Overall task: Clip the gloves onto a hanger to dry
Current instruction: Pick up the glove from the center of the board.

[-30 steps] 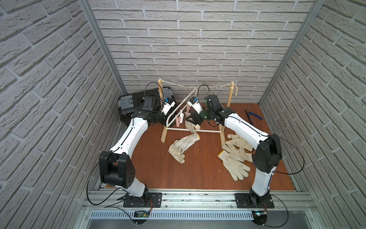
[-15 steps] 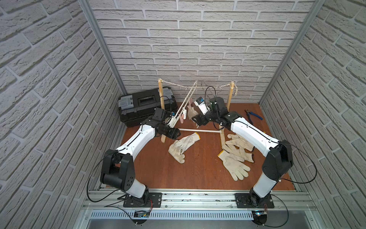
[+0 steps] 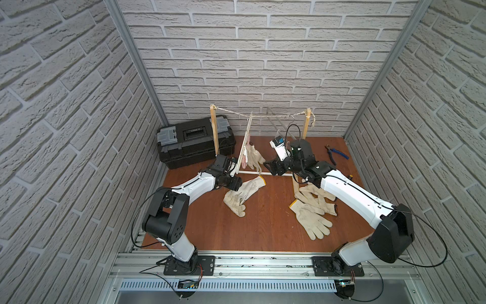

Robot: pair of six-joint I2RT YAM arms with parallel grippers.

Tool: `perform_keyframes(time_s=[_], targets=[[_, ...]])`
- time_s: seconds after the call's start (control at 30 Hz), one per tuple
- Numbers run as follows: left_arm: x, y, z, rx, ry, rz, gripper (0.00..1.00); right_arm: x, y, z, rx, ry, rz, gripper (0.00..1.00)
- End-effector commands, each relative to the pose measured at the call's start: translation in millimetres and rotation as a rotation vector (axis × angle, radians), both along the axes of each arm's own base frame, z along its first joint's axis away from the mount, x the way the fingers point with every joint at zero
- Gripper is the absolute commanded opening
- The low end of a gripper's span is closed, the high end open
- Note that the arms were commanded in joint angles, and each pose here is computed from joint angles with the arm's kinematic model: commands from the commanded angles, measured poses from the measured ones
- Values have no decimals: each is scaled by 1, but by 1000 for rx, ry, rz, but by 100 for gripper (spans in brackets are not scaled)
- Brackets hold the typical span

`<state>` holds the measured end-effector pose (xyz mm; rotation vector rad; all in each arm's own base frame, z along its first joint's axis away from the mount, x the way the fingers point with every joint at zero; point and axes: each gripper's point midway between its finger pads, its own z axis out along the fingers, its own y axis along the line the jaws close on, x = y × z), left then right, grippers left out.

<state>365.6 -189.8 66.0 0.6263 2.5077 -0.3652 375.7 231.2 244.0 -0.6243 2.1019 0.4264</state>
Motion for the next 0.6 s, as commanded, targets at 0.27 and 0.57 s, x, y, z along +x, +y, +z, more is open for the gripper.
perform_keyframes(time_s=[0.27,0.57], targets=[[31,-34,-22,-26,-29,-2,68,-24,-16,8,52,-14,-41,79],[19,-49,-40,-65,51,-67,27,-28,-14,2,57,10,-30,79]])
